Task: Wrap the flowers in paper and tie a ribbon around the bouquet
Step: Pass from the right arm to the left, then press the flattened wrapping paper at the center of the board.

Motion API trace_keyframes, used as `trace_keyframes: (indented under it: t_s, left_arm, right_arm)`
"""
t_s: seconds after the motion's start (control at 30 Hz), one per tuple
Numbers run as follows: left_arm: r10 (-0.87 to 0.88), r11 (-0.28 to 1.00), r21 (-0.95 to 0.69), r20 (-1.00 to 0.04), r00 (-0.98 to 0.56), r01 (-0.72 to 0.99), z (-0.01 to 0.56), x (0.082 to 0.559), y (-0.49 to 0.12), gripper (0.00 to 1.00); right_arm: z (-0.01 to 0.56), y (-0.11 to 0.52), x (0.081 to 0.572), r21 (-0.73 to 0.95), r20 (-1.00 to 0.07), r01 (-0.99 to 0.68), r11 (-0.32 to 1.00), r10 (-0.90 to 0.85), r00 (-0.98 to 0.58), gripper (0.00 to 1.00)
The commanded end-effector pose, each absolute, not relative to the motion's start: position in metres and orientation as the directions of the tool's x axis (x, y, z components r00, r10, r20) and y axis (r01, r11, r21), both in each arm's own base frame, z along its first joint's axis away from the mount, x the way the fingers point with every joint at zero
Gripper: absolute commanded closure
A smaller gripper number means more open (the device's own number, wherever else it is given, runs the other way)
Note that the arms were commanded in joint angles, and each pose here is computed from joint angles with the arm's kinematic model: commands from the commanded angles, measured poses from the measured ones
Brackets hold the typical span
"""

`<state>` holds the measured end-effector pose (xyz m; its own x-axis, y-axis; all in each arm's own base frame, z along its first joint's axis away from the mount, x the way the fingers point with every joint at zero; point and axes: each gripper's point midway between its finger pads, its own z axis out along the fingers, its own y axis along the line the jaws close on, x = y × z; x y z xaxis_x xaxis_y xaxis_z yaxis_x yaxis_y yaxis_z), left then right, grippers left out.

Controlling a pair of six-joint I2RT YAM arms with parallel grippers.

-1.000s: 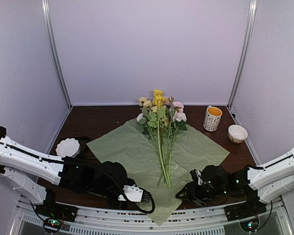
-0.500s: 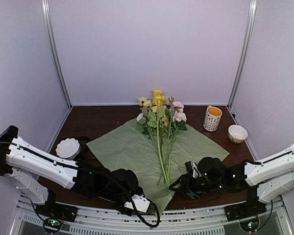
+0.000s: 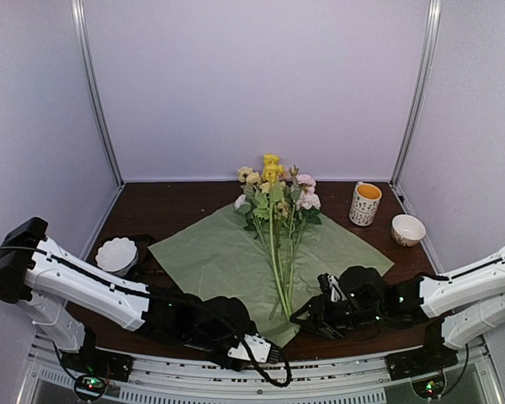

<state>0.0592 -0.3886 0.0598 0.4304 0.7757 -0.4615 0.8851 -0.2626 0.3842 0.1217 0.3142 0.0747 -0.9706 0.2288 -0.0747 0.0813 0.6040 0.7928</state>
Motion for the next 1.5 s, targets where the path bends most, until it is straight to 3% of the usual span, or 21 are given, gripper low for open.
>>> trace_keyframes:
  t_s: [0.0, 0.1, 0.17, 0.33, 0.4, 0.63, 0.87, 0.93, 1.03, 1.23, 1.33, 1.47]
  left_arm:
    - [0.741, -0.198, 0.385, -0.543, 0.395, 0.901, 0.075, 0.060, -0.412, 0.36]
    - [0.751, -0.144, 0.407, -0.549, 0.367, 0.902, 0.080, 0.069, -0.418, 0.38]
    - [0.752, -0.114, 0.416, -0.558, 0.352, 0.902, 0.083, 0.073, -0.419, 0.45]
    - [0.741, -0.027, 0.436, -0.595, 0.311, 0.899, 0.096, 0.082, -0.418, 0.89]
    - [0.740, -0.020, 0.441, -0.597, 0.310, 0.898, 0.097, 0.084, -0.419, 1.00]
    - [0.736, -0.054, 0.424, -0.595, 0.324, 0.904, 0.101, 0.080, -0.421, 1.00]
    - [0.755, -0.133, 0.412, -0.547, 0.361, 0.902, 0.095, 0.075, -0.422, 1.00]
    - [0.759, -0.146, 0.409, -0.537, 0.368, 0.901, 0.096, 0.075, -0.423, 1.00]
    - [0.749, -0.184, 0.405, -0.533, 0.394, 0.896, 0.099, 0.071, -0.425, 1.00]
    - [0.745, -0.230, 0.377, -0.525, 0.411, 0.897, 0.102, 0.070, -0.424, 1.00]
    - [0.738, -0.245, 0.351, -0.537, 0.408, 0.904, 0.106, 0.071, -0.422, 1.00]
    - [0.736, -0.246, 0.306, -0.559, 0.382, 0.920, 0.112, 0.088, -0.419, 1.00]
  right_arm:
    - [0.081, 0.311, 0.131, 0.805, -0.103, 0.076, 0.588, 0.265, -0.959, 0.56]
    - [0.080, 0.310, 0.131, 0.796, -0.106, 0.073, 0.600, 0.257, -0.960, 0.56]
    - [0.078, 0.307, 0.131, 0.793, -0.106, 0.076, 0.604, 0.260, -0.960, 0.56]
    - [0.076, 0.298, 0.127, 0.772, -0.116, 0.066, 0.632, 0.242, -0.963, 0.56]
    - [0.074, 0.292, 0.124, 0.750, -0.126, 0.053, 0.660, 0.222, -0.967, 0.55]
    - [0.088, 0.255, 0.109, 0.624, -0.194, -0.051, 0.779, 0.092, -0.977, 0.54]
    - [0.132, 0.206, 0.121, 0.304, -0.317, -0.211, 0.929, -0.111, -0.942, 0.53]
    - [0.133, 0.220, 0.129, 0.322, -0.331, -0.249, 0.913, -0.137, -0.934, 0.52]
    - [0.114, 0.255, 0.137, 0.420, -0.285, -0.295, 0.858, -0.184, -0.941, 0.55]
    - [0.049, 0.275, 0.137, 0.389, -0.141, -0.340, 0.856, -0.309, -0.940, 0.68]
    - [0.027, 0.268, 0.128, 0.378, -0.084, -0.324, 0.867, -0.317, -0.945, 0.76]
    - [0.005, 0.245, 0.111, 0.346, -0.018, -0.290, 0.892, -0.303, -0.953, 0.77]
